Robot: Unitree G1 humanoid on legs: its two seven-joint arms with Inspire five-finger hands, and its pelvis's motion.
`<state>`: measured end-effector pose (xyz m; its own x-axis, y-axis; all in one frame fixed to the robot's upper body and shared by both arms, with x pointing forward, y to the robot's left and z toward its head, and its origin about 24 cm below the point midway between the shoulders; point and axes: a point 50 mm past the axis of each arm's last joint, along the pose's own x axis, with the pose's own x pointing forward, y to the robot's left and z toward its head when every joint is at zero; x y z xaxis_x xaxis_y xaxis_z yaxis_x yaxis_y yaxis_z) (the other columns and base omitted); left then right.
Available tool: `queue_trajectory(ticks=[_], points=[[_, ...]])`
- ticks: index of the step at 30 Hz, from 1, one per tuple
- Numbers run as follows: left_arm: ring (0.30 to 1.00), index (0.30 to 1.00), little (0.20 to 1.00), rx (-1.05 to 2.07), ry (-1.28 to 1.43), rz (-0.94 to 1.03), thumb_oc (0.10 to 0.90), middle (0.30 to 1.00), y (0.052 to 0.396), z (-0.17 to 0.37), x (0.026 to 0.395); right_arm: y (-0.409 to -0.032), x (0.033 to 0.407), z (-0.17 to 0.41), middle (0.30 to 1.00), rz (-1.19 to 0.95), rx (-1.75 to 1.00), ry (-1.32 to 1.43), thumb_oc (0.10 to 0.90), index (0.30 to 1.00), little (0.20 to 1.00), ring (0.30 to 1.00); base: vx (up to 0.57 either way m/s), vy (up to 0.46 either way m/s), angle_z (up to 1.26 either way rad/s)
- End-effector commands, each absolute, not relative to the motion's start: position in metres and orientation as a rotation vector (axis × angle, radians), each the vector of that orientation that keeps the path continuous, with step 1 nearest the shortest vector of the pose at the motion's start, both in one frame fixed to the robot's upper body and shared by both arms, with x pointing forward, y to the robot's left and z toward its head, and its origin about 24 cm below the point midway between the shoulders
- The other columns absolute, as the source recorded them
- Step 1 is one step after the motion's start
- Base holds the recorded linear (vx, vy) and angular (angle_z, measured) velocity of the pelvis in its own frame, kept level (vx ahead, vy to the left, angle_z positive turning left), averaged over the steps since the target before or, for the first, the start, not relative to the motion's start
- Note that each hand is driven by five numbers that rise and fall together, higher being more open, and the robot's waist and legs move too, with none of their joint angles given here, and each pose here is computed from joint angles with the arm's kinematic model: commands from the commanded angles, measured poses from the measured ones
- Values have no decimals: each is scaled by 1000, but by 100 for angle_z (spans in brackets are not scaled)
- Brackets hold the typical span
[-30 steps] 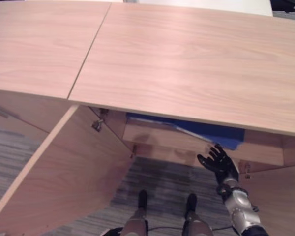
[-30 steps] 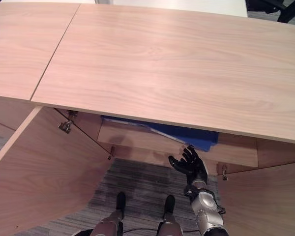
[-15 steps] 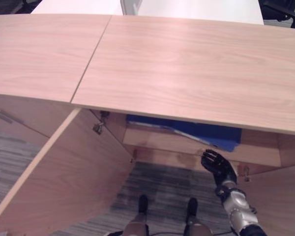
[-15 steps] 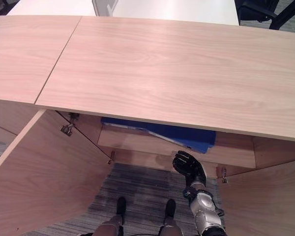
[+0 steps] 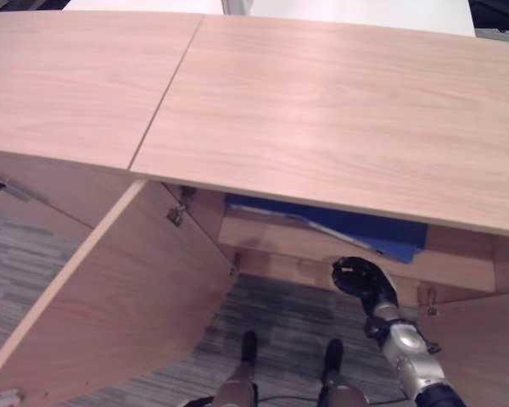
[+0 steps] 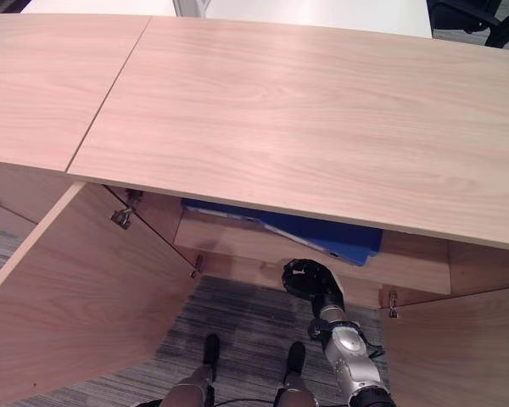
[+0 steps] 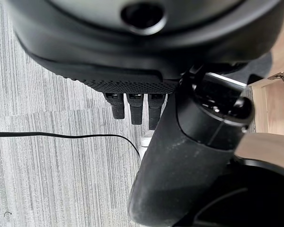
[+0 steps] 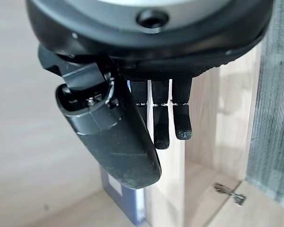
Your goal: Put the empty folder in the office cabinet
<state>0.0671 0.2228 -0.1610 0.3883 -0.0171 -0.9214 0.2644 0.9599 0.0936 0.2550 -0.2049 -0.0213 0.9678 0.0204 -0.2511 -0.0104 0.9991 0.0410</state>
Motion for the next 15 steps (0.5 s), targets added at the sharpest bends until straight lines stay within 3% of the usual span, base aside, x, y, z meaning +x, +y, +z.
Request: queue_trajectory(ticks=[1,15], points=[[900,900,900,212,1008,-216,800,900,202,-154,111,-203,286,38,300,85,-92,-16,400,300,300,300,4,1,5],[900,900,900,256,989,-262,800,900,202,-152,109,-225,322,78,300,-67,-166,-130,400,300,300,300,-4,-5,14]])
